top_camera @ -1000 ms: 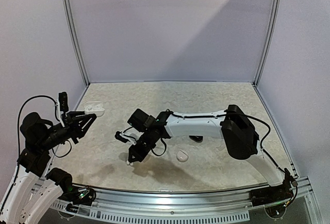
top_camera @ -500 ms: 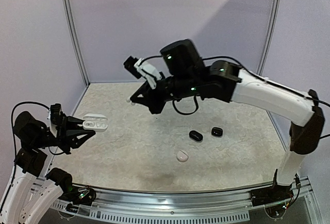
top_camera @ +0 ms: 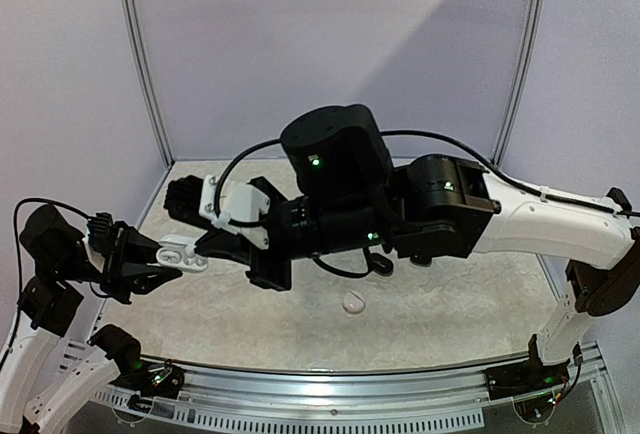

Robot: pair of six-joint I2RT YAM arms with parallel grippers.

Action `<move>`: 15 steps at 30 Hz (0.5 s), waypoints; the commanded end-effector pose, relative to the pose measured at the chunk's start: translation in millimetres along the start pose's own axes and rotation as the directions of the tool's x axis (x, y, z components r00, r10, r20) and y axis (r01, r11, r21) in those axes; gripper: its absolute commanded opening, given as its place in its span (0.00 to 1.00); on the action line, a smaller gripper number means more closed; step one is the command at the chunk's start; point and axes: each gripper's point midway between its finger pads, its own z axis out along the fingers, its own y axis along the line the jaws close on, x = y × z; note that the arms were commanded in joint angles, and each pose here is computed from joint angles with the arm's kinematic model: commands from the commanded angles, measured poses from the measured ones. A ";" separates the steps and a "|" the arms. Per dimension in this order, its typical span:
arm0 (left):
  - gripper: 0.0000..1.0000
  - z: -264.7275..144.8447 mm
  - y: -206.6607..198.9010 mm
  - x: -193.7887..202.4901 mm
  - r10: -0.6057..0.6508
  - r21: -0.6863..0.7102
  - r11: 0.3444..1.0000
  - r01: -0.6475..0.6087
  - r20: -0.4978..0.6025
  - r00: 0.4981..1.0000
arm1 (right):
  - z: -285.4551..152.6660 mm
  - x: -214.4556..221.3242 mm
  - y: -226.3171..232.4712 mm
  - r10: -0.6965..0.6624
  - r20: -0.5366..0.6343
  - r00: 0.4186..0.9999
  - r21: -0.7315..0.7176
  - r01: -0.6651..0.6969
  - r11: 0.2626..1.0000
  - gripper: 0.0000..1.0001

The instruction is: Insert the wireless bluetooth earbuds into the charging case

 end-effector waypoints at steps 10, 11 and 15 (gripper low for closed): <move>0.00 0.9 -3.3 -0.9 -0.035 0.006 0.999 0.035 0.000 0.999 | 26.6 16.9 3.7 -0.075 -0.071 0.995 -0.004 0.074 0.997 0.00; 0.00 1.0 -3.6 -0.8 -0.035 0.007 0.999 0.035 0.000 0.999 | 27.6 17.9 3.8 -0.078 -0.074 0.994 -0.005 0.077 0.997 0.00; 0.00 1.1 -3.9 0.1 -0.035 0.008 0.999 0.035 0.000 0.999 | 28.7 21.8 4.2 -0.081 -0.087 0.993 -0.007 0.081 0.997 0.00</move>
